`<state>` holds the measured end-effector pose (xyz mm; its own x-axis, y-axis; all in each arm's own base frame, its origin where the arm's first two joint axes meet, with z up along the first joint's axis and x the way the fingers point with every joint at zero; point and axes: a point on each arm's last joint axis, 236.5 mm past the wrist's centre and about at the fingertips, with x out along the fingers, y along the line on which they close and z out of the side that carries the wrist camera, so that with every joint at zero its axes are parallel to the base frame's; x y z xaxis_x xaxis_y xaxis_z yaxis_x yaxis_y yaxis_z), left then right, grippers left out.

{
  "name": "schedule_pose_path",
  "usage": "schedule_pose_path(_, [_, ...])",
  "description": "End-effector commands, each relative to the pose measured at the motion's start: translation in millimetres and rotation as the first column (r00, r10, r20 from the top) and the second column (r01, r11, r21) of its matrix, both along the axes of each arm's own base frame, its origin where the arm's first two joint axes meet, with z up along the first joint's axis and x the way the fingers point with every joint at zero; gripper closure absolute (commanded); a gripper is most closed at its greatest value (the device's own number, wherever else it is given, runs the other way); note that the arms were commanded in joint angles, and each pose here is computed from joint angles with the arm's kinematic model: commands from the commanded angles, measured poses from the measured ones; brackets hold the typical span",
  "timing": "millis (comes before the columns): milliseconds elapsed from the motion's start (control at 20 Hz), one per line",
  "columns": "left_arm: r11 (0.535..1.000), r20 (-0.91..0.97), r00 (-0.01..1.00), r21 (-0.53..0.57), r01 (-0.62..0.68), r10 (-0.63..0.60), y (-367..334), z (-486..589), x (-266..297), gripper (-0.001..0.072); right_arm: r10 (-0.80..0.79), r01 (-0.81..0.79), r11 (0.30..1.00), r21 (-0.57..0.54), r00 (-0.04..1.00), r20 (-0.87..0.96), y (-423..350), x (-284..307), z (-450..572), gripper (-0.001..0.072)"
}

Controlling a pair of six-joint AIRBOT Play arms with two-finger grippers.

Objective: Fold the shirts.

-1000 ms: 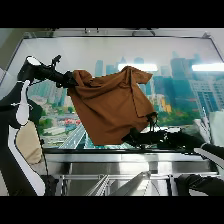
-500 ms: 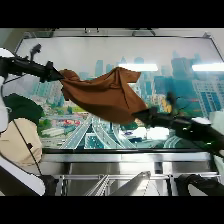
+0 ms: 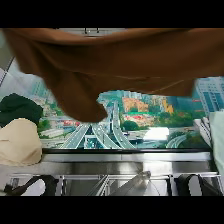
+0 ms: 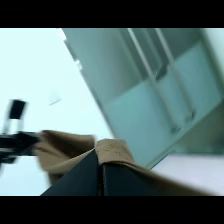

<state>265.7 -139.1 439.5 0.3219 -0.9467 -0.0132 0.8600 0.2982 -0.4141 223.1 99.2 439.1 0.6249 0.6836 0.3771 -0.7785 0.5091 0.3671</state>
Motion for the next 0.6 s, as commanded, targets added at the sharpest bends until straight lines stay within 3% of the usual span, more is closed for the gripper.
schedule_pose_path(0, [0.964, 0.330, 0.917, 0.063, -0.258, 0.224, -15, 61, -75, 0.0685, -0.109, 0.125, 0.984, -0.125, 0.986, 0.123, 20, -33, 42, 0.0693])
schedule_pose_path(100, [0.871, 0.386, 0.834, 0.131, -0.473, 0.395, 6, 59, -59, 0.0685, -0.149, 0.147, 0.975, -0.168, 0.989, 0.002, 12, -11, 16, 0.0693])
schedule_pose_path(150, [0.851, 0.381, 0.822, 0.144, -0.505, 0.424, 14, 56, -51, 0.0685, -0.176, 0.157, 0.968, -0.194, 0.980, -0.088, 6, 2, -5, 0.0693])
schedule_pose_path(250, [0.870, 0.302, 0.870, 0.190, -0.456, 0.390, 24, 35, -30, 0.0685, -0.192, 0.141, 0.965, -0.221, 0.955, -0.228, -4, 25, -46, 0.0693])
schedule_pose_path(400, [0.896, 0.040, 0.948, 0.316, -0.313, 0.317, 32, -46, 34, 0.0684, -0.174, 0.107, 0.978, -0.181, 0.893, -0.416, -17, 62, -119, 0.0693])
schedule_pose_path(550, [0.854, -0.245, 0.912, 0.490, -0.175, 0.327, 25, -189, 119, 0.0684, -0.184, 0.115, 0.982, -0.152, 0.789, -0.587, -28, 105, -213, 0.0693])
